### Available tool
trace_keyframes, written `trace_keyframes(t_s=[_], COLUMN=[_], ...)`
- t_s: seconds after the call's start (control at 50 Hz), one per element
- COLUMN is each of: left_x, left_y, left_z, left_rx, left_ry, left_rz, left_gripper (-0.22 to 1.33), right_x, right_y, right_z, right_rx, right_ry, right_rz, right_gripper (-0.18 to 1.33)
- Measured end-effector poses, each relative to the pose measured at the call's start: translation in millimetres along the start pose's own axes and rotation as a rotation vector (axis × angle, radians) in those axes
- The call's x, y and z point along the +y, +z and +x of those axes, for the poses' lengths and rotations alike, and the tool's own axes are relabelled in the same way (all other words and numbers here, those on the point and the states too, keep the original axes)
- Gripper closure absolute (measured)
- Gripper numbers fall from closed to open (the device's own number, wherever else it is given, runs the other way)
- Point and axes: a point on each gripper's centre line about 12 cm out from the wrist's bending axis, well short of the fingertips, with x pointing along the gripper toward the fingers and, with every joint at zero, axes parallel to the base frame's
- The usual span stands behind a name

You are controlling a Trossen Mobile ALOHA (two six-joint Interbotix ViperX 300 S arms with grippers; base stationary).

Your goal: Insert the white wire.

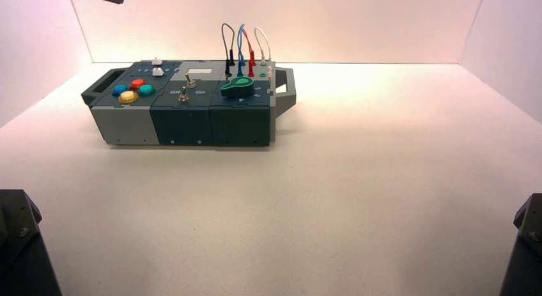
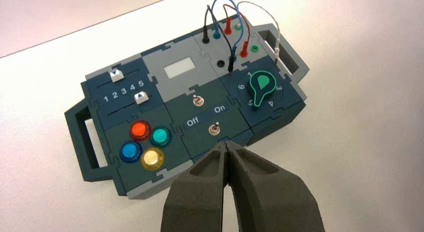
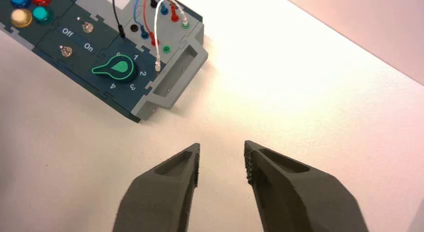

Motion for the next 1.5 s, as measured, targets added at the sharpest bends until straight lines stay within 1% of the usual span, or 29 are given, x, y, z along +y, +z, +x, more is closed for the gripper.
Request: trace_keyframes(t_s=[0.08,0.22,0.36,0.54,0.64,0.74,0.8,0.9,1.08,1.16,1.5], left_x=[-0.2,-0.2,0.2,0.3,0.3,0.5,0.7,0.8,0.9,1.0,1.2], left_y=[-1.1,-1.9,-4.0,-4.3,-4.7,-3.9,-3.7,-4.2,-4.1,-3.8,-4.5], left_z=[1.2,4.1,8.9,10.2,10.4,10.5,10.8,11.0,11.0,11.0,11.8], left_rx=[0.012,0.027,0.053,0.057,0.057,0.054,0.053,0.053,0.049,0.046,0.046], left_ry=[-0.004,-0.008,-0.011,-0.012,-0.012,-0.011,-0.010,-0.009,-0.007,-0.006,-0.005], left_rz=[-0.002,-0.007,-0.010,-0.012,-0.013,-0.013,-0.013,-0.012,-0.012,-0.013,-0.012], left_gripper=[1.28,1.28,1.28,1.28,1.28,1.28,1.28,1.27,1.28,1.28,1.28], right_x=[1.4,4.1,7.2,15.7,20.8,30.9,33.8,40.4,48.1,53.0,68.5], right_y=[-0.1,0.6,7.4,13.1,18.8,26.1,27.9,32.4,34.0,31.4,34.9], right_z=[5.7,13.4,21.9,36.3,45.1,57.5,61.7,71.8,96.8,110.0,140.1], right_rx=[0.016,0.030,0.038,0.068,0.082,0.099,0.105,0.114,0.147,0.166,0.199], right_ry=[0.005,0.011,0.019,0.036,0.047,0.064,0.068,0.079,0.095,0.104,0.126], right_rz=[-0.004,-0.012,-0.022,-0.046,-0.058,-0.081,-0.085,-0.094,-0.098,-0.101,-0.116], right_gripper=[0.04,0.05,0.05,0.05,0.05,0.04,0.04,-0.01,-0.02,-0.02,-0.02])
